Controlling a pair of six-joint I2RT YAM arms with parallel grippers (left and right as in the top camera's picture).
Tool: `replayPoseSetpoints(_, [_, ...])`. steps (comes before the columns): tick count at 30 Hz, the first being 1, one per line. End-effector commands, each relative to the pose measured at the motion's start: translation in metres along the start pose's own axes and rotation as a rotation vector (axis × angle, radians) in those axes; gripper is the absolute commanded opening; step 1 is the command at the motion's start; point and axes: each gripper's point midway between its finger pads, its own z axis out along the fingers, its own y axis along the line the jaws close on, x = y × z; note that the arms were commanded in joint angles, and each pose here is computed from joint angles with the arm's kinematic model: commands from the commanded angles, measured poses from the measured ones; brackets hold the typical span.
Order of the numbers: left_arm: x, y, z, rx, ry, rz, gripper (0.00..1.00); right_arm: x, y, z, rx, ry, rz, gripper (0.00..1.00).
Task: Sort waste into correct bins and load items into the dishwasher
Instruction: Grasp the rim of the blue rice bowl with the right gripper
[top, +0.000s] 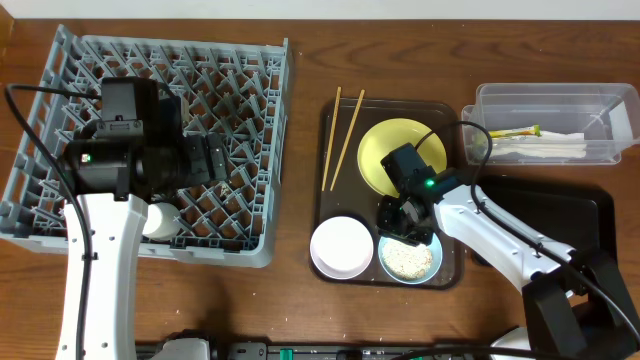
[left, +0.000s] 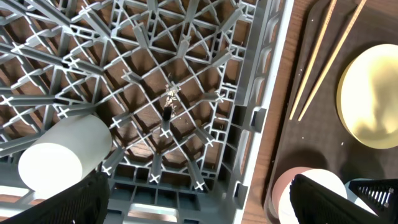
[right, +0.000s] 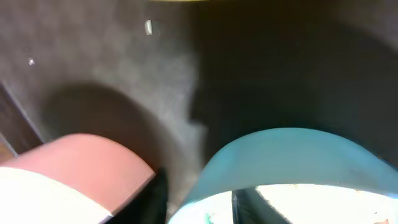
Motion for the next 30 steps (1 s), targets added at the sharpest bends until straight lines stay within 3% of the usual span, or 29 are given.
replayPoseSetpoints(1, [-0.004,0.000,-0.002,-0.010,-0.011,0.017,0.94,-0.002,-0.003,0.001,0.010,0.002,0.009,0.18])
replayPoseSetpoints(4, [-0.004,0.000,-0.002,-0.009,-0.010,0.017,0.94,-0.003,-0.006,0.000,0.019,-0.002,0.014,0.01])
replayPoseSetpoints(12, [-0.004,0.000,-0.002,-0.010,-0.008,0.016,0.94,-0.009,-0.022,-0.002,0.066,-0.012,0.025,0.02])
replayPoseSetpoints(14, [-0.004,0.000,-0.002,-0.010,-0.009,0.016,0.94,-0.009,-0.023,-0.002,0.068,-0.011,0.023,0.14])
replayPoseSetpoints(15, [-0.004,0.000,-0.002,-0.010,-0.008,0.016,0.94,-0.009,-0.023,-0.002,0.071,-0.012,0.023,0.15])
replayPoseSetpoints(19, [-0.003,0.000,-0.002,-0.010,-0.008,0.016,0.94,-0.009,-0.025,0.001,0.085,-0.008,0.027,0.08])
replayPoseSetpoints(25, [-0.003,0.000,-0.002,-0.010,-0.008,0.016,0.94,-0.006,-0.030,0.011,0.103,0.031,0.055,0.05])
replayPoseSetpoints(26, [-0.003,0.000,-0.002,-0.010,-0.008,0.016,0.94,-0.006,-0.030,0.011,0.100,0.033,0.059,0.07])
replayPoseSetpoints(27, [-0.003,0.000,-0.002,-0.010,-0.008,0.016,0.94,-0.007,-0.031,0.010,0.100,0.033,0.062,0.17])
replayPoseSetpoints(28, [-0.004,0.000,-0.002,-0.010,-0.009,0.016,0.94,-0.007,-0.031,0.010,0.097,0.036,0.064,0.33])
replayPoseSetpoints(29, [-0.004,0.000,-0.002,-0.010,-0.009,0.016,0.94,-0.007,-0.031,0.010,0.097,0.036,0.065,0.40])
replayPoseSetpoints(30, [-0.003,0.000,-0.002,-0.010,-0.008,0.016,0.94,-0.007,-0.031,0.010,0.097,0.036,0.065,0.40])
